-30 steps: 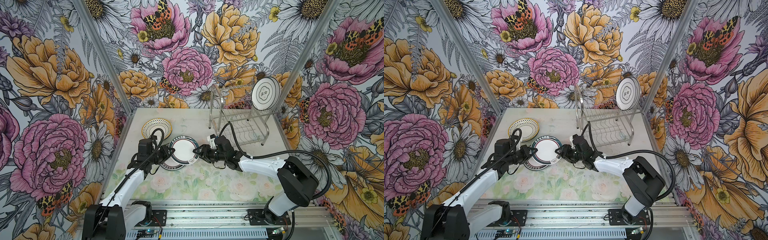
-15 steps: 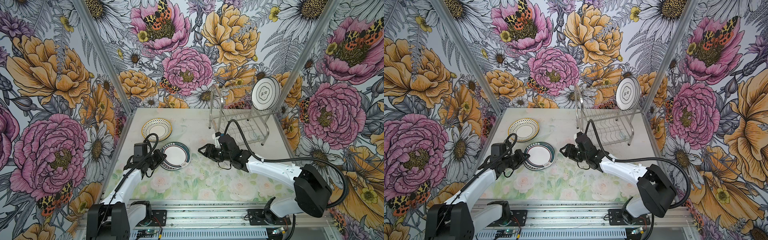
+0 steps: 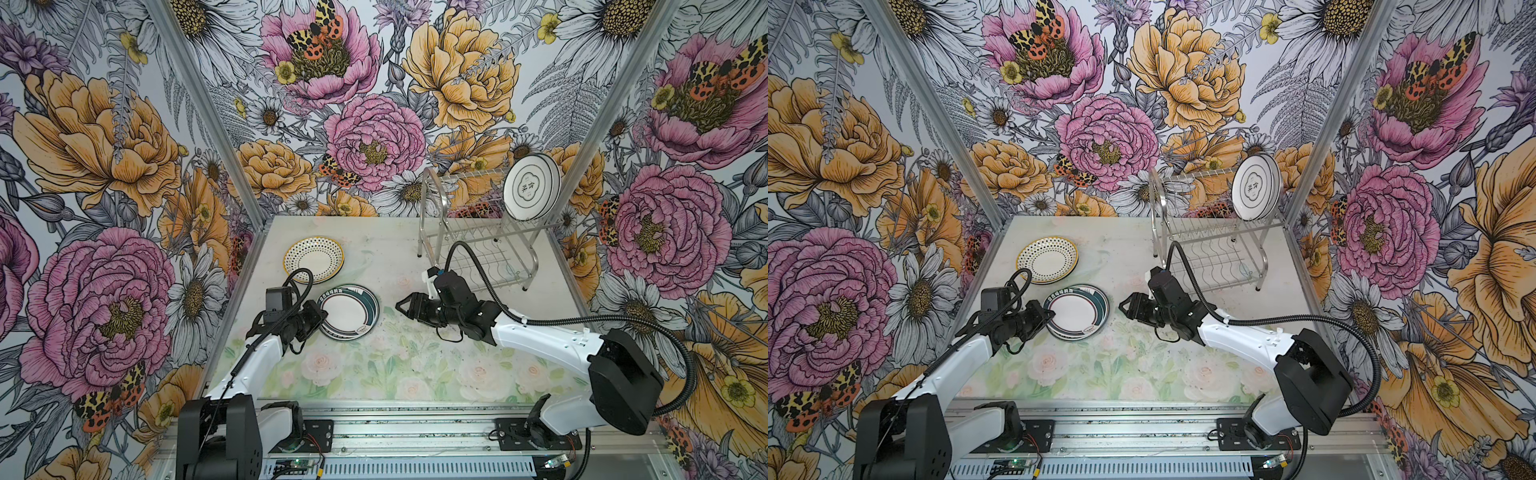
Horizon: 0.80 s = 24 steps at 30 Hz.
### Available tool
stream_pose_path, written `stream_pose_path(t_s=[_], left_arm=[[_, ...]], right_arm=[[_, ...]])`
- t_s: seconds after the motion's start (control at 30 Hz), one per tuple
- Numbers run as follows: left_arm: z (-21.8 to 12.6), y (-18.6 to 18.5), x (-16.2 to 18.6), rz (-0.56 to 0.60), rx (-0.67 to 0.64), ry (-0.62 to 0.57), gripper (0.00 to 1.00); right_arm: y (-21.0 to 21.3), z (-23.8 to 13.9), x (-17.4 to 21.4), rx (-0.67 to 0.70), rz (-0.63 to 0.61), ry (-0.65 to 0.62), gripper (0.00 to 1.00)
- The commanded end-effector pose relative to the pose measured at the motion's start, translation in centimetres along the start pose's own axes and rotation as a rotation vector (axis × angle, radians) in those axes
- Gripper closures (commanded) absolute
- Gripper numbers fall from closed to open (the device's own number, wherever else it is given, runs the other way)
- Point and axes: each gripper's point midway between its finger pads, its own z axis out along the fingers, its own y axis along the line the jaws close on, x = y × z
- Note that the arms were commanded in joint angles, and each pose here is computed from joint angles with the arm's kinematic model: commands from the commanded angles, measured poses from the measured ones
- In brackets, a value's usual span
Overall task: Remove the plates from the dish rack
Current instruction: 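Lower the plate onto the stack with the left gripper while the right opens and withdraws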
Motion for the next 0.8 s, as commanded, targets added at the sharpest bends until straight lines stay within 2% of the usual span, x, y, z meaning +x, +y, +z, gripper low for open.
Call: stream_pose_path(t_s=[0.0,0.37,0.67,0.77], left_arm=[[0.2,0.1,-1.0,0.042,-0.007,-0.035,1.00],[1.2,1.5,-0.9,0.045,-0.052,-0.026,1.00],[1.1,1.9,-0.9,0.053,-0.075,-0.029,0.86],[1.1,2.0,-0.8,0.053,-0.089,-0.019,0.78]], right_arm=[[2.6,-0.8,-0.8,-0.045,-0.095,-0.030,0.40],[6.2,-2.6,-2.0,-0.130,-0.217,-0.055,0.40],[8.8,-4.9,-2.5,-0.201,-0.264,-0.078,0.40],[10.0,-5.9,-2.6,-0.236,-0.288,-0.082,0.40]])
